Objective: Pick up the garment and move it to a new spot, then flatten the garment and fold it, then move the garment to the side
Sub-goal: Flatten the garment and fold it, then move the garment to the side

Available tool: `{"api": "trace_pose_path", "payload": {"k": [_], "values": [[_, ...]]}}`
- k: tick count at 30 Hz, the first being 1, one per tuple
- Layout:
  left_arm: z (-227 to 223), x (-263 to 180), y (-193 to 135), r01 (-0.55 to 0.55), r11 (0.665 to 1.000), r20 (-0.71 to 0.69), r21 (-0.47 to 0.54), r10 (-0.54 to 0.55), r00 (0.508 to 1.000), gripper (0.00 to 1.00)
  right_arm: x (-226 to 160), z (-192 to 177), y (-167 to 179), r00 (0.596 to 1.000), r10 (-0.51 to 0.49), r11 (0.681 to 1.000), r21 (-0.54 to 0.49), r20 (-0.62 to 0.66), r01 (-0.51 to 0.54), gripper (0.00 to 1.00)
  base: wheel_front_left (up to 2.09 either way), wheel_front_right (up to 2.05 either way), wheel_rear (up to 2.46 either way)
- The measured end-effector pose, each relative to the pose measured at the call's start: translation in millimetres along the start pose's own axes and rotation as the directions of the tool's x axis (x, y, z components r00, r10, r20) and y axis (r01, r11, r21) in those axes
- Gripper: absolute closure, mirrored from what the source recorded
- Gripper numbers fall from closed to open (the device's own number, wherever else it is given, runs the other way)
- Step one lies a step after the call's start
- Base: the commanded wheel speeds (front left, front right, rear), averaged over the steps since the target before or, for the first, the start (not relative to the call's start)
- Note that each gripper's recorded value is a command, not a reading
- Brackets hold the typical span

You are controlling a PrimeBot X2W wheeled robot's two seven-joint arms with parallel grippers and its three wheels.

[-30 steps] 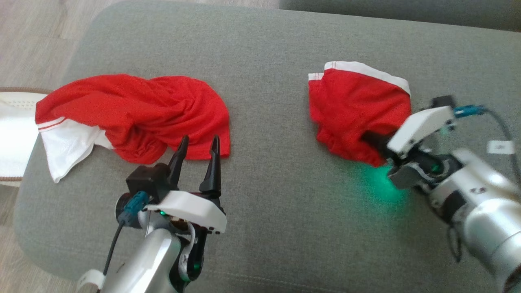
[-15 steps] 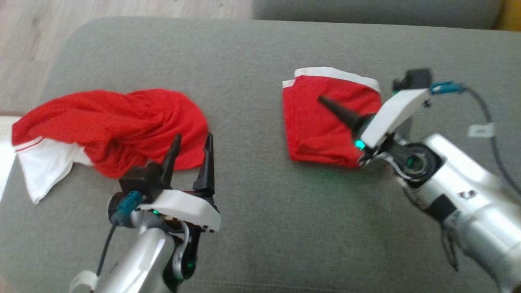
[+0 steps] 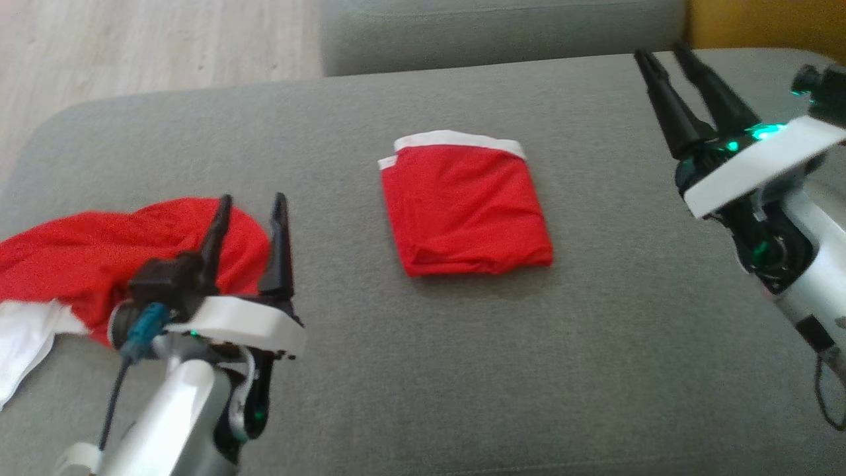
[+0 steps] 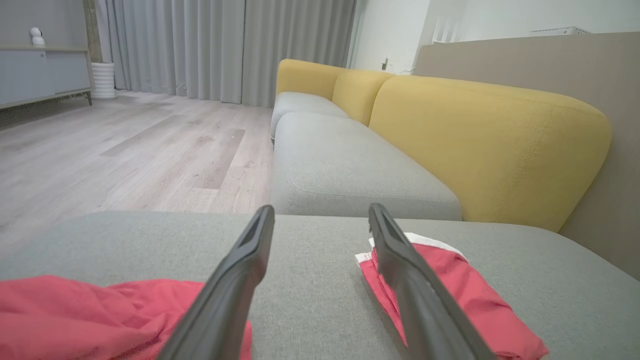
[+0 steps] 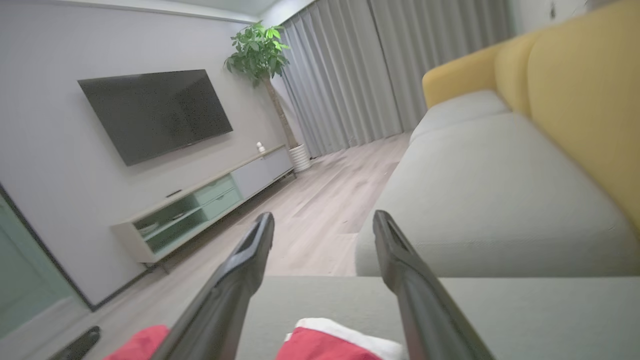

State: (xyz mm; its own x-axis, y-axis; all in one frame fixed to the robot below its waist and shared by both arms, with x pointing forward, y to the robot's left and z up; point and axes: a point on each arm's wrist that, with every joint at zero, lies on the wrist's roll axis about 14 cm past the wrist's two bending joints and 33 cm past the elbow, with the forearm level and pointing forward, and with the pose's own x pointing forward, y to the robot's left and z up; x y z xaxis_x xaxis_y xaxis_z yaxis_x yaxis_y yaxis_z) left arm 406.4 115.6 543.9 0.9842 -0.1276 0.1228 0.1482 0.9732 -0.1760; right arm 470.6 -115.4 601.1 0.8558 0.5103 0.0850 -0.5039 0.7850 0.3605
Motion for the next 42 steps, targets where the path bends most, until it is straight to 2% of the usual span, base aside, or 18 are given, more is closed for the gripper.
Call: {"api": "trace_pose_path", "payload": {"k": [3, 7, 14, 19, 22, 36, 39, 42], "values": [[8, 4, -2, 0.016, 1.0, 0.027, 0.021, -0.017, 0.999, 0.0, -18, 13, -20, 0.998, -0.051, 0.986, -0.156, 0.039, 0.056, 0.0, 0.0, 0.0, 0.0], [12, 4, 2, 0.009, 0.999, 0.041, 0.045, -0.01, 0.999, 0.0, -48, 9, -52, 0.986, -0.157, 0.955, -0.243, 0.065, 0.168, 0.0, 0.0, 0.0, 0.0], [-3, -3, 18, -0.044, 0.996, 0.01, 0.073, 0.043, 0.999, 0.0, -81, -4, -63, 0.951, -0.259, 0.921, -0.253, 0.169, 0.296, 0.0, 0.0, 0.0, 0.0], [-16, -13, 17, -0.059, 0.995, -0.017, 0.077, 0.06, 0.998, 0.0, -106, -50, -66, 0.935, -0.336, 0.901, -0.251, 0.111, 0.353, 0.0, 0.0, 0.0, 0.0], [-17, -15, 24, -0.075, 0.994, -0.017, 0.083, 0.076, 0.997, 0.0, -108, -62, -62, 0.934, -0.344, 0.901, -0.246, 0.099, 0.358, 0.0, 0.0, 0.0, 0.0], [-15, -17, 26, -0.083, 0.994, -0.001, 0.077, 0.084, 0.996, 0.0, -103, -60, -54, 0.938, -0.328, 0.901, -0.263, 0.11, 0.346, 0.0, 0.0, 0.0, 0.0], [-18, -17, 23, -0.073, 0.994, -0.007, 0.076, 0.073, 0.997, 0.0, -98, -72, -52, 0.946, -0.319, 0.906, -0.273, 0.064, 0.324, 0.0, 0.0, 0.0, 0.0], [-22, -19, 25, -0.077, 0.994, -0.019, 0.077, 0.078, 0.997, 0.0, -74, -90, -43, 0.961, -0.275, 0.931, -0.257, -0.027, 0.259, 0.0, 0.0, 0.0, 0.0]]}}
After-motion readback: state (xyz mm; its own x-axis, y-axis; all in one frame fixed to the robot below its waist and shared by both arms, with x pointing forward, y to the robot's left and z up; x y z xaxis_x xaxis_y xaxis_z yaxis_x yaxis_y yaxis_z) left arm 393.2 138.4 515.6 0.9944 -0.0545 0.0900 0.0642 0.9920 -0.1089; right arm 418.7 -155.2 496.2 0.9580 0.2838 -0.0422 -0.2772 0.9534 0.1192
